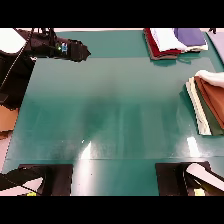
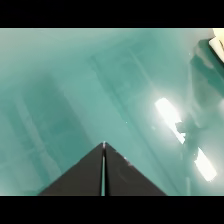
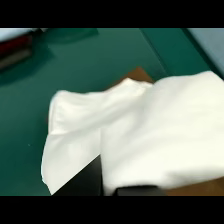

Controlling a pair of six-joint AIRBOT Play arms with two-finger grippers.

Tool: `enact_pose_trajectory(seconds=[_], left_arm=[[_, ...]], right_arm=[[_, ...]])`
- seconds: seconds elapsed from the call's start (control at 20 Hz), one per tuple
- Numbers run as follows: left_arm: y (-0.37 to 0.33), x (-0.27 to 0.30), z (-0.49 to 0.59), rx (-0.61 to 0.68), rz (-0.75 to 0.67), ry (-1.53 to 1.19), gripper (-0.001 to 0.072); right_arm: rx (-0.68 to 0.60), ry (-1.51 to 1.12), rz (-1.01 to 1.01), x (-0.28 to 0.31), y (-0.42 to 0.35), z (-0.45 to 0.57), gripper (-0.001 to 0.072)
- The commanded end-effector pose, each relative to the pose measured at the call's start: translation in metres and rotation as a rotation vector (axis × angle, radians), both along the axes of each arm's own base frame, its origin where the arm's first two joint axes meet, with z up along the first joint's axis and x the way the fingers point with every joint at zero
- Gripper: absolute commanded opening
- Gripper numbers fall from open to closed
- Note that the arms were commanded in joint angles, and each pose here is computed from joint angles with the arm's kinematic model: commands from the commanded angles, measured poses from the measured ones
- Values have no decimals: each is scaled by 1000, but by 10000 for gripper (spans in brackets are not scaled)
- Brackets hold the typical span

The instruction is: Fold the shirts.

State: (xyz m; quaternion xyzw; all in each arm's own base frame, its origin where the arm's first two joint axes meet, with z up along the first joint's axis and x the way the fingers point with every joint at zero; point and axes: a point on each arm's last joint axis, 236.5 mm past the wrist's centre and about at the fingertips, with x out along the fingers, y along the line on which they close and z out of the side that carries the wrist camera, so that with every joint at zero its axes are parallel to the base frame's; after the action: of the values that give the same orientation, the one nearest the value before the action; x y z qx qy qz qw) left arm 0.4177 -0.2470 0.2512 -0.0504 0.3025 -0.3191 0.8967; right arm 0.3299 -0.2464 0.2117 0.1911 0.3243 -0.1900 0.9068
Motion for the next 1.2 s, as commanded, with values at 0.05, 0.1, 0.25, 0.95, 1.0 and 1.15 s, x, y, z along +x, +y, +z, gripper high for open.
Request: enact_pose_trajectory(seconds=[0.05, 0.1, 0.25, 0.95, 1.0, 1.15], left_arm=[[0, 0, -1, 8, -5, -2, 20], [0, -1, -1, 9, -7, 0, 20], [0, -2, -4, 15, -11, 9, 20], [1, -3, -5, 23, -11, 12, 20], [3, -2, -6, 31, -8, 10, 20], [4, -1, -7, 39, -4, 7, 20]], right_arm=[[31, 322, -58, -77, 5, -86, 27], [37, 384, -63, -92, 8, -102, 99], [4, 505, -93, -125, 6, -125, 583], [92, -225, 106, -3, 95, 67, 597], [117, -225, 169, 7, 116, 63, 596], [170, -180, 342, 25, 178, 43, 594]])
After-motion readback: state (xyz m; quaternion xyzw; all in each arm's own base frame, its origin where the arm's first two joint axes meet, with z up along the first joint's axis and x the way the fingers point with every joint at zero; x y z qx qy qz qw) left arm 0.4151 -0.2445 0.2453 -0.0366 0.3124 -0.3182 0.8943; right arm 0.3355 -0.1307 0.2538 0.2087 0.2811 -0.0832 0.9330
